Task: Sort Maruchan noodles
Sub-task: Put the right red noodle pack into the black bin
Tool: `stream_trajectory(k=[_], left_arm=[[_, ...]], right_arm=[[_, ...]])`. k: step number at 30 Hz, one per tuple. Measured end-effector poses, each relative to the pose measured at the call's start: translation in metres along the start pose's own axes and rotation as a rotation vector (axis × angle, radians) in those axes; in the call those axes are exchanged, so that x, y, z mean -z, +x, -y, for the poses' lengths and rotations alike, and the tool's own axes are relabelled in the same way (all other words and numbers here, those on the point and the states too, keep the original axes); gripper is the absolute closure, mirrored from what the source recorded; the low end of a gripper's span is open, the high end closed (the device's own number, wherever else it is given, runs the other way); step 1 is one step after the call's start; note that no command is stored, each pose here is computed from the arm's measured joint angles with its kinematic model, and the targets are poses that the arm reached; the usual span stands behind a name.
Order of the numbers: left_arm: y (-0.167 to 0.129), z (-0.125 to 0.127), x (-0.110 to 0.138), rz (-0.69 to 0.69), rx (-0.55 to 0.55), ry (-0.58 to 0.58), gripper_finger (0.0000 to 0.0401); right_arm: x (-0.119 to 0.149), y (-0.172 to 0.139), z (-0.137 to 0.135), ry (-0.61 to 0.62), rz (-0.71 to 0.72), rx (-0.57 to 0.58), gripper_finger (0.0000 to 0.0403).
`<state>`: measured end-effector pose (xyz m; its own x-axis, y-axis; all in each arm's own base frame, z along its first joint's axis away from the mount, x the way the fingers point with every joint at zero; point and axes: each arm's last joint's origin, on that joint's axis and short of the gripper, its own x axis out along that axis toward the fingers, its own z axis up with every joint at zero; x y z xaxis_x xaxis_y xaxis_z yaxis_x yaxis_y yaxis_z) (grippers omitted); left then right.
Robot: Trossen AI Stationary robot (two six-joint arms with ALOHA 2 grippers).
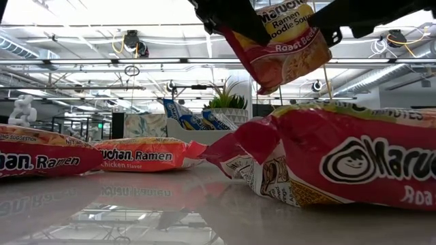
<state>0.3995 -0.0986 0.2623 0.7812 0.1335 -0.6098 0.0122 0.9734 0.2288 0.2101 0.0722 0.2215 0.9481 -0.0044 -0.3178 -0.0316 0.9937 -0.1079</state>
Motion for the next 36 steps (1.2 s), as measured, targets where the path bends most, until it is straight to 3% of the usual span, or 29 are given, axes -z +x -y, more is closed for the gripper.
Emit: stream_trajectory(k=[10,28,36], left_arm=[[0.0004,0.0005,-0.0007,0.011,0.002,0.002,0.0283],[0.0003,0.0007,-0.0021,0.025,0.004,0.006,0.0283],[0.0001,0.001,-0.0022,0.026,0.004,-0.066,0.027]], right_arm=[[0.0021,0.009,0.0,0.01,0.003,-0.031,0.0091],[0.0009,0.0091,0.0007,-0.04,0.016,-0.007,0.0252],[0.0007,0.0091,0.0006,-0.045,0.019,-0.012,0.0275]])
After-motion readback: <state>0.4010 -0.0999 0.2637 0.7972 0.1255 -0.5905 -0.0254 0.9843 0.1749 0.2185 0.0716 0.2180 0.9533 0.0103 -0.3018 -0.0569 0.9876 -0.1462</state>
